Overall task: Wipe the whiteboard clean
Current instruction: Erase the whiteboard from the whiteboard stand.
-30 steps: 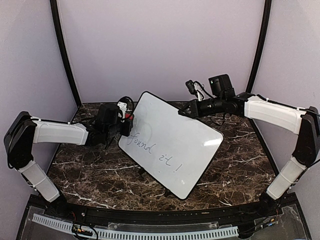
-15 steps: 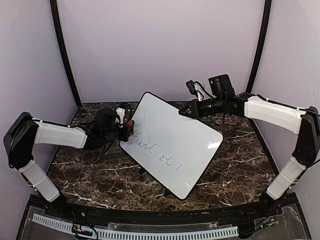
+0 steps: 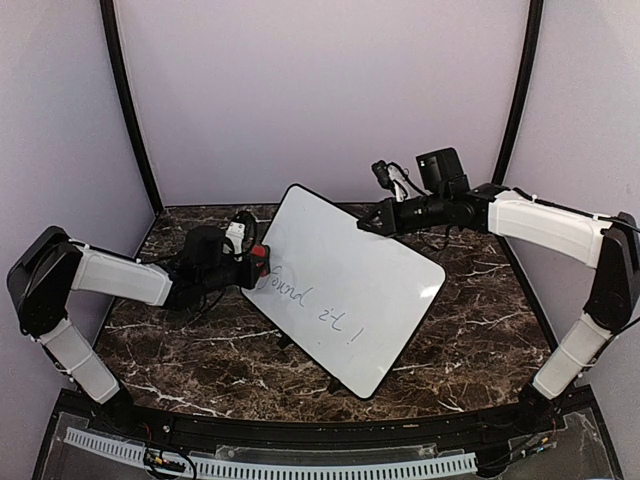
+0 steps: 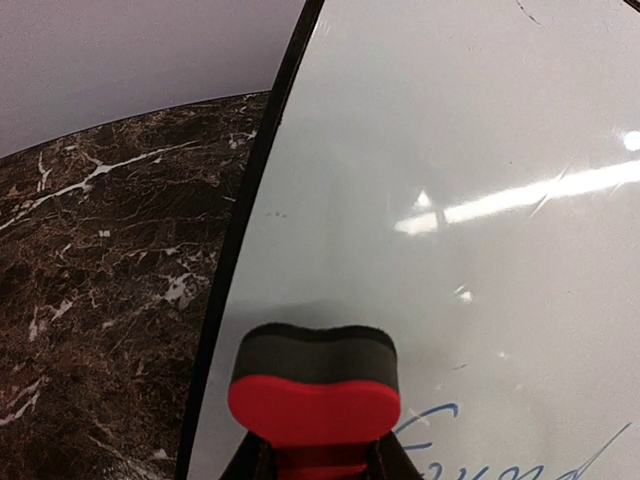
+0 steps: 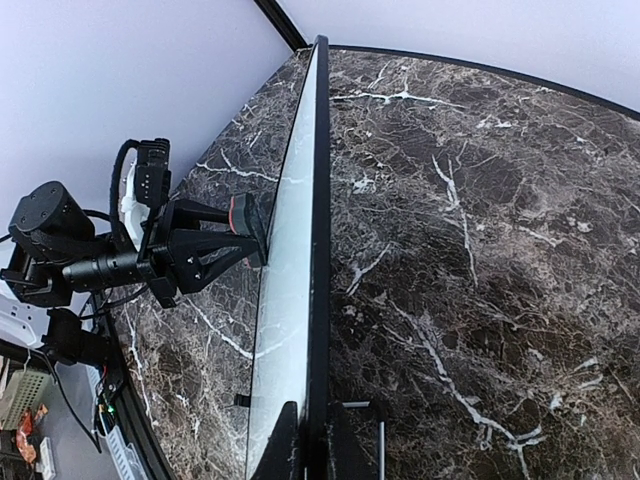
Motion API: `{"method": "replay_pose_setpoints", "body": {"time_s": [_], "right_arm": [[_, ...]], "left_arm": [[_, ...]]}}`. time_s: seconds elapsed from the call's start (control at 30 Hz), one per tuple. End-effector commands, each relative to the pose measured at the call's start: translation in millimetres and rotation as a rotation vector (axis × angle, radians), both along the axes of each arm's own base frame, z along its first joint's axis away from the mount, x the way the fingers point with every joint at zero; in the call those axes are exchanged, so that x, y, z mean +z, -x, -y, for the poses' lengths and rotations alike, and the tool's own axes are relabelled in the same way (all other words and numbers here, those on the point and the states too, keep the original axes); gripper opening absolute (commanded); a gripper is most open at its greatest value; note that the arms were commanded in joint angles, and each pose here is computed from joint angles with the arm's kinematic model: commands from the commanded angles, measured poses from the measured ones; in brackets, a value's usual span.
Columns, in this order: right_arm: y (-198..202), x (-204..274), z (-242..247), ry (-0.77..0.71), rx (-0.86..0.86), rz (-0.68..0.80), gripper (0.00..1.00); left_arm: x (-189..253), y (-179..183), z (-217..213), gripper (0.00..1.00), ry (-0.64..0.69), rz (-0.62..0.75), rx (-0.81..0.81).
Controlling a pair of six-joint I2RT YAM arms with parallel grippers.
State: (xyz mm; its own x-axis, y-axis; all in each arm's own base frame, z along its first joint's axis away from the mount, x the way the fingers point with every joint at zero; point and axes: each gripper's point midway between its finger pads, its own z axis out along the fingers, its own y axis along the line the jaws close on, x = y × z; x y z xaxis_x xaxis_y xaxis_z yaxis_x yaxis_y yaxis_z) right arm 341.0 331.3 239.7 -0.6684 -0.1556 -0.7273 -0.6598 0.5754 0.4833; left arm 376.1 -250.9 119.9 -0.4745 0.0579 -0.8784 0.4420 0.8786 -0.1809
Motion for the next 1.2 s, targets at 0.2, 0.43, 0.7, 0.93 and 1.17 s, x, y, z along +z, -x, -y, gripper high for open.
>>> {"method": "replay_pose_setpoints", "body": {"time_s": [0.2, 0.43, 0.7, 0.93, 1.17], "right_arm": [[33, -40, -17, 0.100, 0.154, -0.089, 0.00], [35, -41, -16, 0.098, 0.156, -0.114, 0.00], [33, -36, -16, 0.096, 0.139, -0.117, 0.00], [31, -33, -16, 0.095, 0.133, -0.117, 0.00], [30, -36, -17, 0.101, 0.132, -0.123, 0.00]], "left_arm": [[24, -9, 18, 0.00, 0.118, 0.069, -0.076], [-5, 12, 6, 0.00, 0.166, 0.017, -0.061], [-22, 26, -8, 0.00, 0.166, -0.045, -0.016], [-52, 31, -30, 0.00, 0.095, -0.108, 0.099], [-63, 32, -42, 0.00, 0.048, -0.128, 0.197]]}}
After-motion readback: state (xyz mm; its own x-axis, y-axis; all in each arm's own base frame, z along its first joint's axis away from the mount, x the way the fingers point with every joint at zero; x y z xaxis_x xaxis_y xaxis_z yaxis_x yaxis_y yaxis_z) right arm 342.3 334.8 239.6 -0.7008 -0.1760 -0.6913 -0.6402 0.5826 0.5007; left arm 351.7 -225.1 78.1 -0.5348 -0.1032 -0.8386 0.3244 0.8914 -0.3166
